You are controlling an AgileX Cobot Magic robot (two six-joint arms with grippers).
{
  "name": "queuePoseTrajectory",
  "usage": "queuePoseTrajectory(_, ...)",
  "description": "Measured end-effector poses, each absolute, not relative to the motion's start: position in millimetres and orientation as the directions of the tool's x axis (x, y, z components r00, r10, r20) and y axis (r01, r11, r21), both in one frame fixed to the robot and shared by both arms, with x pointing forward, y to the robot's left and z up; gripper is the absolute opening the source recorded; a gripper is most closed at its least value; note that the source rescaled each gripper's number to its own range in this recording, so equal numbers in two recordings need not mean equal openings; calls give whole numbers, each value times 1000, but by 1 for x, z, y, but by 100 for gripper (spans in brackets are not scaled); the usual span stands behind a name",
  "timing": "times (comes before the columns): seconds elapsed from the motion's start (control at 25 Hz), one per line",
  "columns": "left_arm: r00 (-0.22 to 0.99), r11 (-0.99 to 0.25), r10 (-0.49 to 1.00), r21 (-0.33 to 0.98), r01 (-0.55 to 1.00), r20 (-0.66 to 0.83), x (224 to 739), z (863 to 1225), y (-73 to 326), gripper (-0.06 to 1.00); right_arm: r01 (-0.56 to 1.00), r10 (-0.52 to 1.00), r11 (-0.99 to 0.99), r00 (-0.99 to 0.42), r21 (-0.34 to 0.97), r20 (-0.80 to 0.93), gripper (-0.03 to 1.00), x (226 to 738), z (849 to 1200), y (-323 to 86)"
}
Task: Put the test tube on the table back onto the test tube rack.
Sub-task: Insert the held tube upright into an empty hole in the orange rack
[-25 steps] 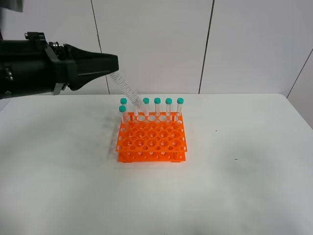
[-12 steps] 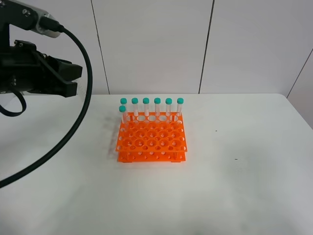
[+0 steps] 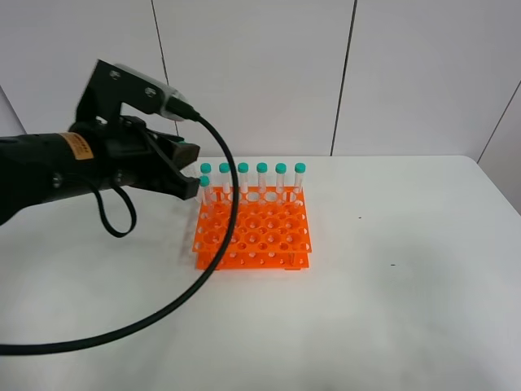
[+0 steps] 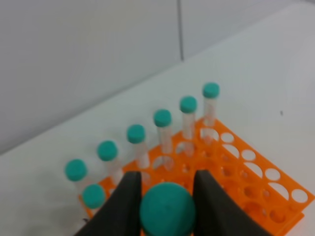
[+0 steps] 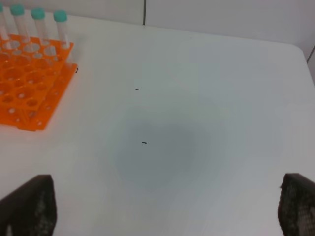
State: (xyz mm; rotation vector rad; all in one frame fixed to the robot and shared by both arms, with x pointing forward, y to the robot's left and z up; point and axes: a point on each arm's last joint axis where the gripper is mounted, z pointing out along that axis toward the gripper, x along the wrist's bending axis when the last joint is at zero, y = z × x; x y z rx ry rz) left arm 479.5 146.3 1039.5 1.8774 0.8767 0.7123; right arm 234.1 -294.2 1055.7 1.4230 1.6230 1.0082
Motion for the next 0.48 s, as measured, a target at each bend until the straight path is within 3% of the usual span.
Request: queuePoseTrajectory(0.48, 618, -425, 763, 867, 262, 187, 553, 1011, 98, 0, 410, 993, 74, -111, 909, -31, 100, 234, 1056, -294)
